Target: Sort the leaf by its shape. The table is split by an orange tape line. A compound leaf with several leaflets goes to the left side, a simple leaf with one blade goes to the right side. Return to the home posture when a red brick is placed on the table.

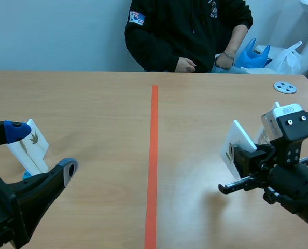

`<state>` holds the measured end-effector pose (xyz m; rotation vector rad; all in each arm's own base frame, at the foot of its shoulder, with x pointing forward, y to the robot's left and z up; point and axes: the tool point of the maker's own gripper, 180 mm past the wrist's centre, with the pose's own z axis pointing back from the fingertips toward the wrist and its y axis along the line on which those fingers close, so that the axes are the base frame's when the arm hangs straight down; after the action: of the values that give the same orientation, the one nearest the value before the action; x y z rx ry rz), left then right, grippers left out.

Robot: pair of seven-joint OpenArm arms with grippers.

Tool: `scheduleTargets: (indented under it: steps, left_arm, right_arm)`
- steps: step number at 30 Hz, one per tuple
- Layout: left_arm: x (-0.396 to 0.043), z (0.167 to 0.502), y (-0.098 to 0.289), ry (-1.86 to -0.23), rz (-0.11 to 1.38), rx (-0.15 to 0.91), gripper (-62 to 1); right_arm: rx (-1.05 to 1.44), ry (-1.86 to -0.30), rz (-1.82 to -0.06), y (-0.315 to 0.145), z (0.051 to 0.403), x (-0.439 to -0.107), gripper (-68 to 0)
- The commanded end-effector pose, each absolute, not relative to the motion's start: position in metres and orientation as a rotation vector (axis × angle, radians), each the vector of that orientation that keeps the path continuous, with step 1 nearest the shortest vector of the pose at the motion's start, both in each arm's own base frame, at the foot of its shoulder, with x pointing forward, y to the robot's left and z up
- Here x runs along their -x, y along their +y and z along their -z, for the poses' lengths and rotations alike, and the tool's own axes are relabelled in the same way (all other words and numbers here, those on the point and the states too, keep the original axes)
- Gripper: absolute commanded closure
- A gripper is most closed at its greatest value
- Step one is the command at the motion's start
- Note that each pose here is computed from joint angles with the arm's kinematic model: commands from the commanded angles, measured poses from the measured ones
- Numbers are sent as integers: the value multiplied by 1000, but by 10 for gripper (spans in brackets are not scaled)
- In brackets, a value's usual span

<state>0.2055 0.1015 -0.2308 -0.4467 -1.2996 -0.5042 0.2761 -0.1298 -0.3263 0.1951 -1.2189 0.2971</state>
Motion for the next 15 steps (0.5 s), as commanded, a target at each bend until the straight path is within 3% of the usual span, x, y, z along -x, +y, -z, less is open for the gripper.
scheduleTargets:
  steps: [1,12,15]
  left_arm:
    - [-208,222,98,-1330,500,459,-623]
    - [-208,222,98,-1330,500,459,-623]
    - [-208,222,98,-1330,500,459,-623]
  right_arm:
    - [-202,-1234,-280,-132,327,-287,-15]
    - [-161,-1196,-180,-159,363,-305,-16]
    - [-132,-1185,-154,-166,370,-305,-61]
